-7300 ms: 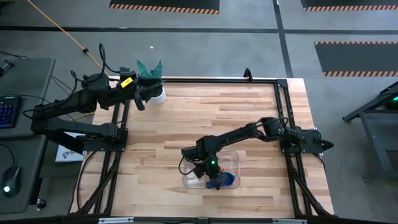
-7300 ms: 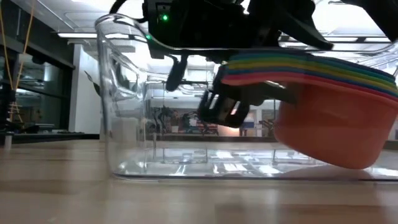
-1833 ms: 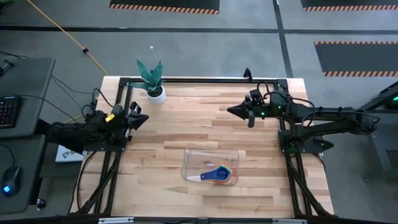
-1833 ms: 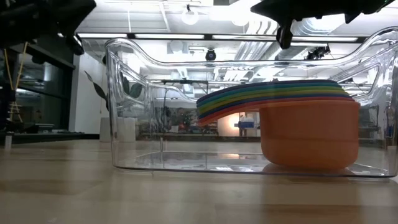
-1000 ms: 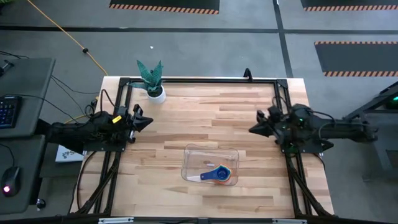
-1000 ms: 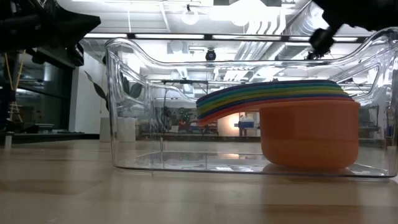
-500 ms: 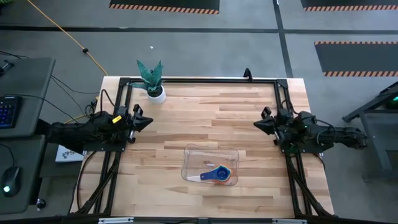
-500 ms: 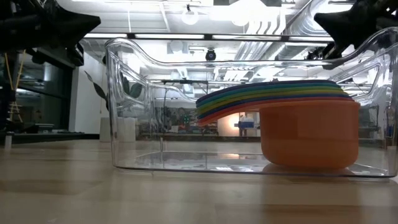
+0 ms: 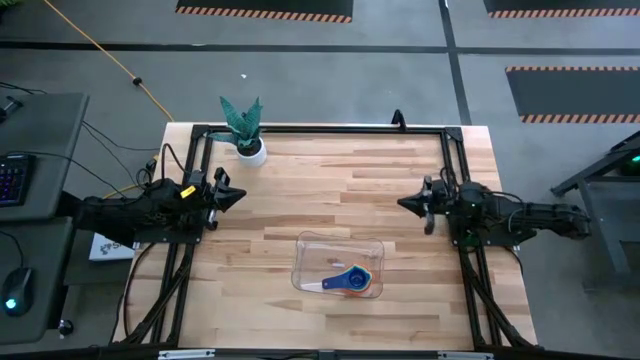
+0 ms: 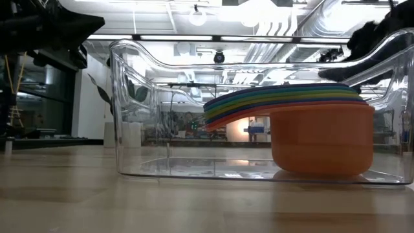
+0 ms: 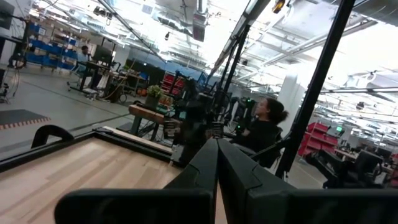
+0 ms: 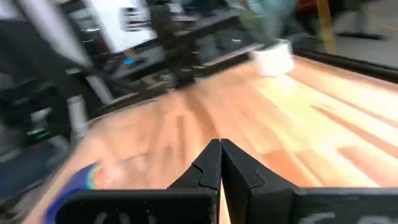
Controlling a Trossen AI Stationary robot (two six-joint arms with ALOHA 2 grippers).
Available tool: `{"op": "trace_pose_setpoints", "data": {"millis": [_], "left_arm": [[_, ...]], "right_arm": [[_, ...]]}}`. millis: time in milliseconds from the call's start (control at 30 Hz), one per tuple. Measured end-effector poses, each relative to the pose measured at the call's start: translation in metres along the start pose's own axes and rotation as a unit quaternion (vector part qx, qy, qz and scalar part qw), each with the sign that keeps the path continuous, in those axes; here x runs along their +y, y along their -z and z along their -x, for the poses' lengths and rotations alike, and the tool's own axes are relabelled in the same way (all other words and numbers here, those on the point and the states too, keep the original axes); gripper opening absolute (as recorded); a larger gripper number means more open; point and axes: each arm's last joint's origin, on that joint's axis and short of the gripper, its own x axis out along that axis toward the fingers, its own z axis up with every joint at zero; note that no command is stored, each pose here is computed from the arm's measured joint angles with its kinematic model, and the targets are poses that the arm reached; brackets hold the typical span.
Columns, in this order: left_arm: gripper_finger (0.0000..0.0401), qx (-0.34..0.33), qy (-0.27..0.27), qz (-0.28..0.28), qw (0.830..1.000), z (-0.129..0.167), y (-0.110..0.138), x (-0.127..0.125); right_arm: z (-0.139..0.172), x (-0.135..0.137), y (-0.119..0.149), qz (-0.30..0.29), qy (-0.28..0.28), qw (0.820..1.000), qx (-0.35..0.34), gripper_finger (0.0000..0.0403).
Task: Nest measuring cups in basket
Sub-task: Return to Home Position
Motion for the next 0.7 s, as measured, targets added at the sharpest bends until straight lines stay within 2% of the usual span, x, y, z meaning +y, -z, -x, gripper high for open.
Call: {"op": "trace_pose_setpoints", "data": {"millis": [67,167,700], "left_arm": [[0.0,0.0,0.0,0.0,1.0,0.0,0.0,0.0],[0.0,0.0,0.0,0.0,1.0,0.0,0.0,0.0],[0.0001,0.0,0.0,0.0,1.0,0.0,0.0,0.0]], "right_arm": [[-0.0006,-0.0028,0.0018,-0.014,0.039,0.999,0.006,0.0],[-0.0008,-0.0041,0.001,-0.022,0.063,0.998,0.0,0.0],[-0.0008,-0.004,0.0009,-0.022,0.062,0.998,0.001,0.0]]}}
